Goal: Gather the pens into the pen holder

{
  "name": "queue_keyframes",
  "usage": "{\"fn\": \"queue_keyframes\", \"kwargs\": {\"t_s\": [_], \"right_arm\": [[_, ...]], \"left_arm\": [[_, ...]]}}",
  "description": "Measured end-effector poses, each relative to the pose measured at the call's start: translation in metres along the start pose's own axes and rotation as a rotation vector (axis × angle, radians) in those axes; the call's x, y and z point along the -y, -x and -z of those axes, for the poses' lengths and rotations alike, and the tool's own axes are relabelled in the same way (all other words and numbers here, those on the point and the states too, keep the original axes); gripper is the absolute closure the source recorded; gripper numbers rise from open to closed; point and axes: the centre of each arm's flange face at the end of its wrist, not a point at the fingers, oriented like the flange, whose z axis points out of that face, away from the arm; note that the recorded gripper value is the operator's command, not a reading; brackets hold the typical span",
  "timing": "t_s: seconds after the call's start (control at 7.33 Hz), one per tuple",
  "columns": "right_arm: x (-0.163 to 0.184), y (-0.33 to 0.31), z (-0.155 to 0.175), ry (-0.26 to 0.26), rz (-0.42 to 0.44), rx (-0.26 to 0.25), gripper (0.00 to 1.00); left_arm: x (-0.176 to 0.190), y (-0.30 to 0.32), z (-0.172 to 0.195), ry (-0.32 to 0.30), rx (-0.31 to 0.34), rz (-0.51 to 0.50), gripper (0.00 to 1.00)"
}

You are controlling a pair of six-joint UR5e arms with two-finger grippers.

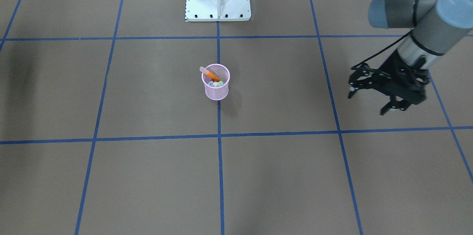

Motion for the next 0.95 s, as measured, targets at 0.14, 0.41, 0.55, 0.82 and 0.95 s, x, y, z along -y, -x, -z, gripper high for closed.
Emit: {"fn": "queue_keyframes", "kwargs": {"t_s": [0.14,0.41,0.55,0.82,0.95], "right_arm": [[-0.027,-0.031,-0.007,0.022,-0.011,-0.004,0.00],[-0.080,-0.082,-0.010,0.046,-0.034,0.002,0.00],[-0.104,-0.099,-0.012,0.059,-0.050,0.006,0.00],[-0.138,-0.117,-0.019,0.084,-0.088,0.006,0.00],[-0.145,-0.120,-0.021,0.091,-0.100,0.004,0.00]], "left_arm": [[-0.018,0.054,0.028,0.054,0.025,-0.015,0.00],[-0.058,0.144,0.094,0.144,0.079,0.082,0.00],[-0.083,0.175,0.114,0.175,0.098,0.160,0.00],[-0.152,0.218,0.113,0.243,0.125,0.277,0.00],[-0.184,0.231,0.110,0.258,0.128,0.304,0.00]]}}
